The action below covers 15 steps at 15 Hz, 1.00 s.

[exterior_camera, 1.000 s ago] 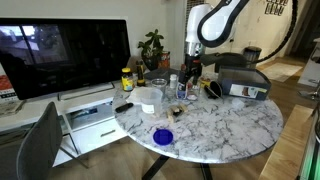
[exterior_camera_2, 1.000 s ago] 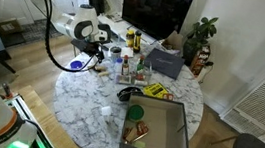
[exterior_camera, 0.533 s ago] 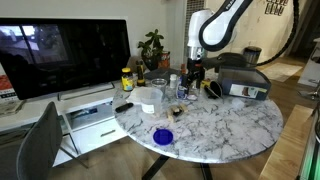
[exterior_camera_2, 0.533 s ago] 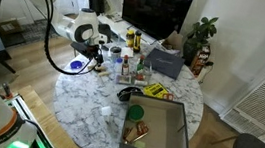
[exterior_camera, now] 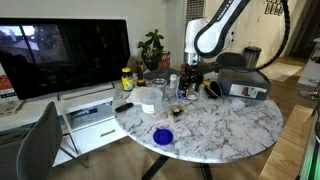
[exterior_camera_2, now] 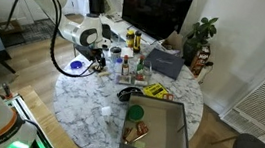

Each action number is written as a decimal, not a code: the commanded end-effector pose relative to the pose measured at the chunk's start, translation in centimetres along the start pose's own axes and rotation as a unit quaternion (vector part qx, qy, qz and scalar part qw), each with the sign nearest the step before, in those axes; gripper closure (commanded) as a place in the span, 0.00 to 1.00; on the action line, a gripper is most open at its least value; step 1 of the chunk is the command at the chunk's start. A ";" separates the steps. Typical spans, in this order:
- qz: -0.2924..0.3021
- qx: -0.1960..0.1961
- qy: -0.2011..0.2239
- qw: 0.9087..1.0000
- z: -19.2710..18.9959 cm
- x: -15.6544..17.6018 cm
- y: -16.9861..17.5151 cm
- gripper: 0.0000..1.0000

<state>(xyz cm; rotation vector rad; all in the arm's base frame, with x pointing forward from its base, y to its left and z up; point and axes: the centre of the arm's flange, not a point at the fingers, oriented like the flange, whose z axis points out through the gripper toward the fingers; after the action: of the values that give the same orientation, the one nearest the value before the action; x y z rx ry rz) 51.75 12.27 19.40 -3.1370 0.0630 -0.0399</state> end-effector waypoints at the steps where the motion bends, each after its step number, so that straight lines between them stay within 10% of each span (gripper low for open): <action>1: 0.034 -0.005 0.006 0.999 3.2 1.3 0.0 0.00; 15: 0.118 -0.011 0.002 0.993 9.2 4.7 1.0 0.00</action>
<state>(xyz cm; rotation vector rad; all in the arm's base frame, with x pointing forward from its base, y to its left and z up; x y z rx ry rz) 55.74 10.49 11.95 -3.1341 0.3644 -0.0383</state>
